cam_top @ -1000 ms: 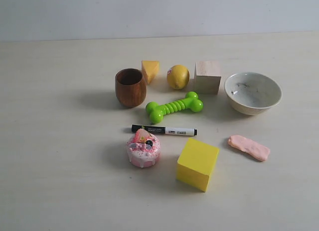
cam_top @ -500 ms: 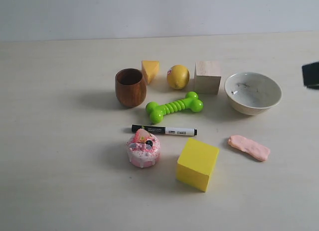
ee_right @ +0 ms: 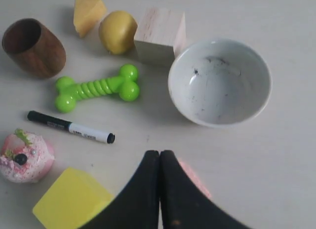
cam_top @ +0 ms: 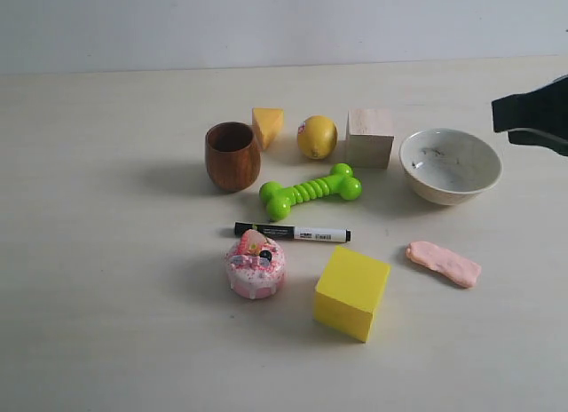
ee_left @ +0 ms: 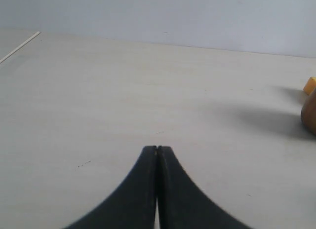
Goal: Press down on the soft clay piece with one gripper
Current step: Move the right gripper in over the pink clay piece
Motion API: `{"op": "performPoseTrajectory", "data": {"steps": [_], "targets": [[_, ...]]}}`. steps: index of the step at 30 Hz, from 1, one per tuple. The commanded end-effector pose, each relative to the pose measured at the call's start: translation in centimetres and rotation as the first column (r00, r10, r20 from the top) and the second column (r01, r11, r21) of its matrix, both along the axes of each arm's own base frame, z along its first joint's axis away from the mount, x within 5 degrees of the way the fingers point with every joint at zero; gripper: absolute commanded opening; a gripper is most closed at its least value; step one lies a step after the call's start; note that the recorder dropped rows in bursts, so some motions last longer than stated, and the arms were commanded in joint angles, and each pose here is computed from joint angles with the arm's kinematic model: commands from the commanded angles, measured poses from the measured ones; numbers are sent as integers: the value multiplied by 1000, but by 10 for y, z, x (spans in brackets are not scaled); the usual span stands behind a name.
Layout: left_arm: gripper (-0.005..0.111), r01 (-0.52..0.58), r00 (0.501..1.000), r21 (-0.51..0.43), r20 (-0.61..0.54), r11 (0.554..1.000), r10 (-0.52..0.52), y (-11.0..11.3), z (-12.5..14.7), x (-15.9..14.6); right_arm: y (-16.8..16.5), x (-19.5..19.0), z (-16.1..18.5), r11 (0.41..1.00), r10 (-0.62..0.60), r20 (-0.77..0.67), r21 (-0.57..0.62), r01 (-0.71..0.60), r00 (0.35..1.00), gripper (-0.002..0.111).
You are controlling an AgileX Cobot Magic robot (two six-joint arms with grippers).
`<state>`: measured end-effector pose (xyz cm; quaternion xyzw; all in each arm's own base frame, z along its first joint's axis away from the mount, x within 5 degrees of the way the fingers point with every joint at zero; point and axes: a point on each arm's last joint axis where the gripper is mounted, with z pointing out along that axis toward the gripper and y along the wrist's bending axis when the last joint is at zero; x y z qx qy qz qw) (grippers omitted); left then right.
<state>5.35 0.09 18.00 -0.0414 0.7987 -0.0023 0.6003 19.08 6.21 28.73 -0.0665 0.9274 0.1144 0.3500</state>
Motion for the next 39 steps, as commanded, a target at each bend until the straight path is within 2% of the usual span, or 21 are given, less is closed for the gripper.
{"op": "performPoseTrajectory", "data": {"steps": [1, 6, 16, 27, 32, 35, 39], "targets": [[0, 4, 1000, -9, 18, 1000, -4, 0, 1, 0, 2, 6, 7, 1000, -3, 86, 23, 1, 996, 0], [0, 4, 1000, -9, 18, 1000, -4, 0, 1, 0, 7, 1, 4, 993, -21, -4, 116, 22, 1000, 0], [0, 4, 1000, -9, 18, 1000, -4, 0, 1, 0, 11, 10, -33, 988, -101, -318, 82, 133, 943, 0], [0, 4, 1000, -9, 18, 1000, -4, 0, 1, 0, 19, 35, -71, 960, -213, -474, 59, 272, 854, 0], [0, 4, 1000, -9, 18, 1000, -4, 0, 1, 0, 29, 53, -75, 950, -217, -531, 77, 301, 819, 0], [0, 4, 1000, -9, 18, 1000, -4, 0, 1, 0, 39, 65, -73, 953, -226, -548, 47, 300, 805, 0], [0, 4, 1000, -9, 18, 1000, -4, 0, 1, 0, 54, 77, -79, 949, -290, -588, -75, 306, 755, 0]]}}
